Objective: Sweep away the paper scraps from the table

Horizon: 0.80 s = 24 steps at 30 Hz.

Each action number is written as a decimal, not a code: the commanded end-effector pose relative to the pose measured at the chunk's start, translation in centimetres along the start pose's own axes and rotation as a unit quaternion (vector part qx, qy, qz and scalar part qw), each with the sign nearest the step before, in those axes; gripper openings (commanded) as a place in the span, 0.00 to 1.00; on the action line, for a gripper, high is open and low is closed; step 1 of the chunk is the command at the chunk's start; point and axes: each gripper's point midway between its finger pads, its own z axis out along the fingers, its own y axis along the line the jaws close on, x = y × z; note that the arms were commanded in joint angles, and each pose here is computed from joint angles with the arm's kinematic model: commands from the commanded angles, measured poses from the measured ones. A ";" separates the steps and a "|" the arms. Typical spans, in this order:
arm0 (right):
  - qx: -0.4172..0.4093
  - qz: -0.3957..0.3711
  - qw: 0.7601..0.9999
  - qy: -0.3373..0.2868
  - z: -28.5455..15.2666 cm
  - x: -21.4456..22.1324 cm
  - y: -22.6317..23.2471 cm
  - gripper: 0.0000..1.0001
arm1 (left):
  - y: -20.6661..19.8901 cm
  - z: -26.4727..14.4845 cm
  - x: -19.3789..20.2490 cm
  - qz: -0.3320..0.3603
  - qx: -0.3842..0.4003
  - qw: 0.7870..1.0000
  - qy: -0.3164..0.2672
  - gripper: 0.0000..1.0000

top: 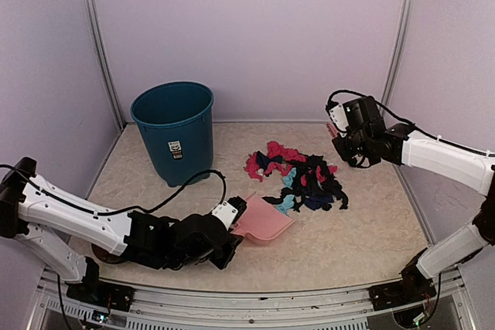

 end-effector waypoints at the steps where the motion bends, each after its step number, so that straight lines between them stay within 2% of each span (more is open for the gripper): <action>1: 0.042 -0.092 0.995 -0.010 1.9 -0.8 -1.1 0.00 | -0.8 1.1 1.2 0.047 -0.001 0.998 0.047 0.00; 6: 0.090 -0.133 0.987 -0.010 3.7 -0.5 -2.8 0.00 | -1.0 1.8 1.5 0.046 0.001 0.997 0.061 0.00; 12: 0.142 -0.140 0.979 0.048 6.8 2.5 -6.5 0.00 | -0.6 1.6 2.1 0.045 -0.009 0.995 0.084 0.00; 18: 0.088 -0.113 0.987 0.073 9.8 5.0 -4.6 0.00 | 0.1 1.5 2.1 0.029 0.002 0.995 0.101 0.00; 24: -0.020 -0.063 0.993 0.092 11.2 6.4 -0.1 0.00 | 0.7 2.9 1.8 0.014 0.018 0.994 0.111 0.00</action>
